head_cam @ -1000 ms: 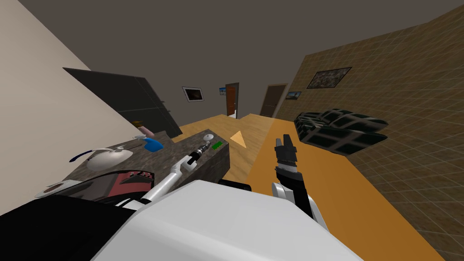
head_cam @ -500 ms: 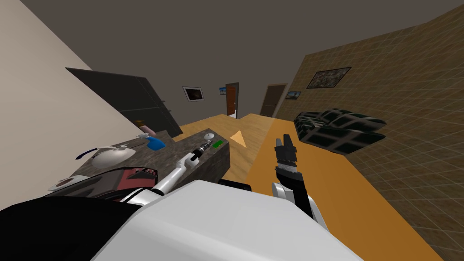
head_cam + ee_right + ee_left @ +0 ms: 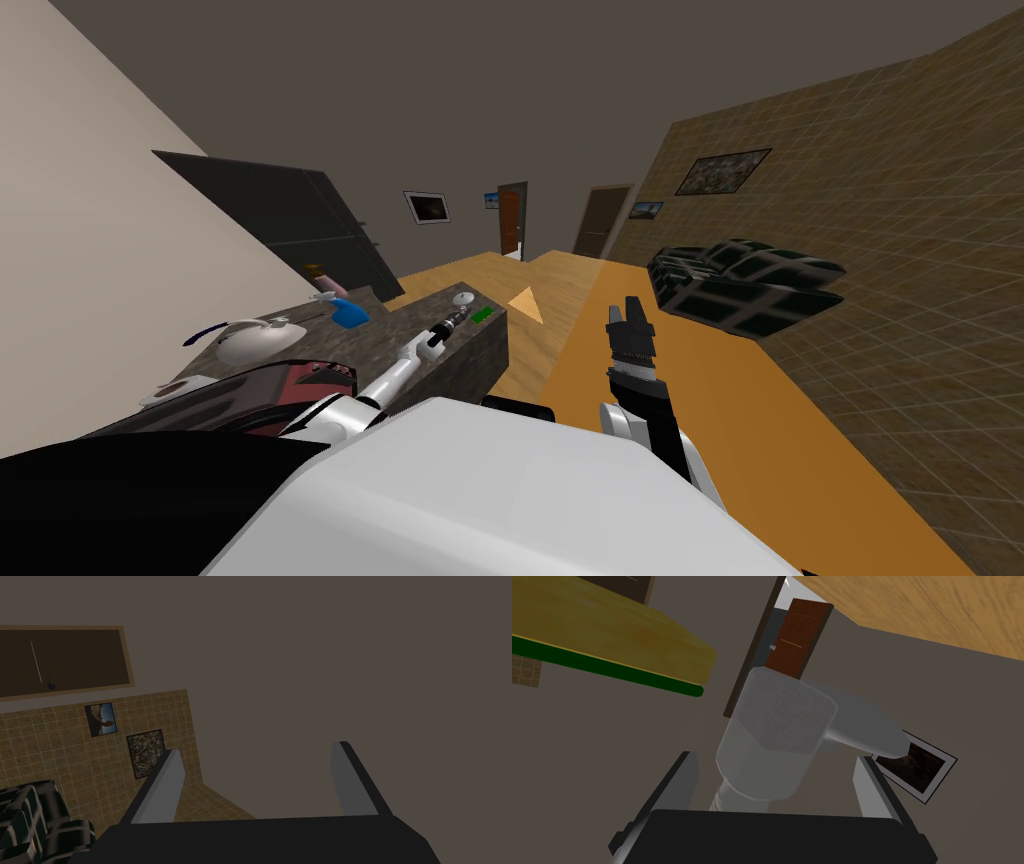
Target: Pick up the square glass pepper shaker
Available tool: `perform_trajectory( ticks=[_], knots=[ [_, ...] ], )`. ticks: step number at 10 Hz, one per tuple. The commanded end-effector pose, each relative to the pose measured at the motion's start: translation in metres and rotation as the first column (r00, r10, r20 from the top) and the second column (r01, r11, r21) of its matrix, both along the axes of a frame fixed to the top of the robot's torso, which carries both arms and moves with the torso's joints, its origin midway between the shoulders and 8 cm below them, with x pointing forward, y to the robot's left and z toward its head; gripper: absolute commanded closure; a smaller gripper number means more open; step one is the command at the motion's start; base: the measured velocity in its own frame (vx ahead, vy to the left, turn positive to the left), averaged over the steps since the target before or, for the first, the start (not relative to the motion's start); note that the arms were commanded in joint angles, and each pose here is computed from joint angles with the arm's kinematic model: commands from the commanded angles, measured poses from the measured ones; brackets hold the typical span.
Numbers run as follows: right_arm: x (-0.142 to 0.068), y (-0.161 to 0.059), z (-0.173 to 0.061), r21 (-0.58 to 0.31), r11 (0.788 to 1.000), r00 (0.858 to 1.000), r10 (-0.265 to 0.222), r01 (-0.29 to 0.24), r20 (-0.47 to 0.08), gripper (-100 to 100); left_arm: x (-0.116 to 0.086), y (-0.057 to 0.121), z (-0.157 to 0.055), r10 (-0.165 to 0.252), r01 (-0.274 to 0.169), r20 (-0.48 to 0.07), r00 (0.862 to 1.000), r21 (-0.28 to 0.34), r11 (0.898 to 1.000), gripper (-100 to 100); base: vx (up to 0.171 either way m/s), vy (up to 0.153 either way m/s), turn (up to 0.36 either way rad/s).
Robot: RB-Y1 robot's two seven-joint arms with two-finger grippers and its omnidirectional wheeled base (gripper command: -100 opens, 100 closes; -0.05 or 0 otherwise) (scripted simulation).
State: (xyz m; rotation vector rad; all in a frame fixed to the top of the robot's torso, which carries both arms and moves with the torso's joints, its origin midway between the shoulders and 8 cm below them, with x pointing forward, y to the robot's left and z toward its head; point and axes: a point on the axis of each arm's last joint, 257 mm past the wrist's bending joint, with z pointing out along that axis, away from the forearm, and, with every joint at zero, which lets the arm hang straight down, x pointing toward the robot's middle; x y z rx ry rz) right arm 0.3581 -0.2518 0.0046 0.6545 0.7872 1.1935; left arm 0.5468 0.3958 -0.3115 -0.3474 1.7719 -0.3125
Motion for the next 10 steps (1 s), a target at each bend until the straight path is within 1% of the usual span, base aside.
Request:
perform_trajectory(
  ticks=[1,2,3,4,5,6,7,8,10],
  knots=[
    [0.0,0.0,0.0,0.0,1.0,1.0,0.0,0.0,0.0,0,-0.001,0.009,-0.01,0.016,-0.016,-0.021,1.0,0.003,1.0,-100,-0.008,-0.003,0.003],
    [0.0,0.0,0.0,0.0,1.0,1.0,0.0,0.0,0.0,0,0.014,-0.007,0.001,-0.013,0.013,0.008,1.0,-0.005,1.0,-100,-0.053,-0.004,0.004],
    [0.0,0.0,0.0,0.0,1.0,1.0,0.0,0.0,0.0,0,0.02,0.001,-0.002,0.003,-0.003,-0.004,1.0,-0.001,1.0,-100,-0.071,0.001,-0.008],
    [0.0,0.0,0.0,0.0,1.0,1.0,0.0,0.0,0.0,0,0.018,0.007,-0.01,0.016,-0.016,-0.021,1.0,0.002,1.0,-100,-0.037,0.007,-0.004],
    [0.0,0.0,0.0,0.0,1.0,1.0,0.0,0.0,0.0,0,0.031,-0.005,-0.004,-0.006,0.006,-0.005,1.0,-0.004,1.0,-100,-0.065,0.004,0.003],
    [0.0,0.0,0.0,0.0,1.0,1.0,0.0,0.0,0.0,0,0.037,-0.003,0.0,-0.001,0.001,-0.003,1.0,-0.002,1.0,-100,-0.072,0.003,-0.005],
    [0.0,0.0,0.0,0.0,1.0,1.0,0.0,0.0,0.0,0,0.037,0.003,-0.007,0.014,-0.013,-0.02,1.0,0.001,1.0,-100,-0.034,0.003,-0.002],
    [0.0,0.0,0.0,0.0,1.0,1.0,0.0,0.0,0.0,0,0.049,-0.01,0.0,-0.011,0.011,-0.004,1.0,-0.004,1.0,-100,-0.066,-0.004,0.0],
    [0.0,0.0,0.0,0.0,1.0,1.0,0.0,0.0,0.0,0,0.059,-0.005,0.004,0.001,-0.001,-0.005,1.0,0.0,1.0,-100,-0.046,0.006,-0.003]
  ],
)
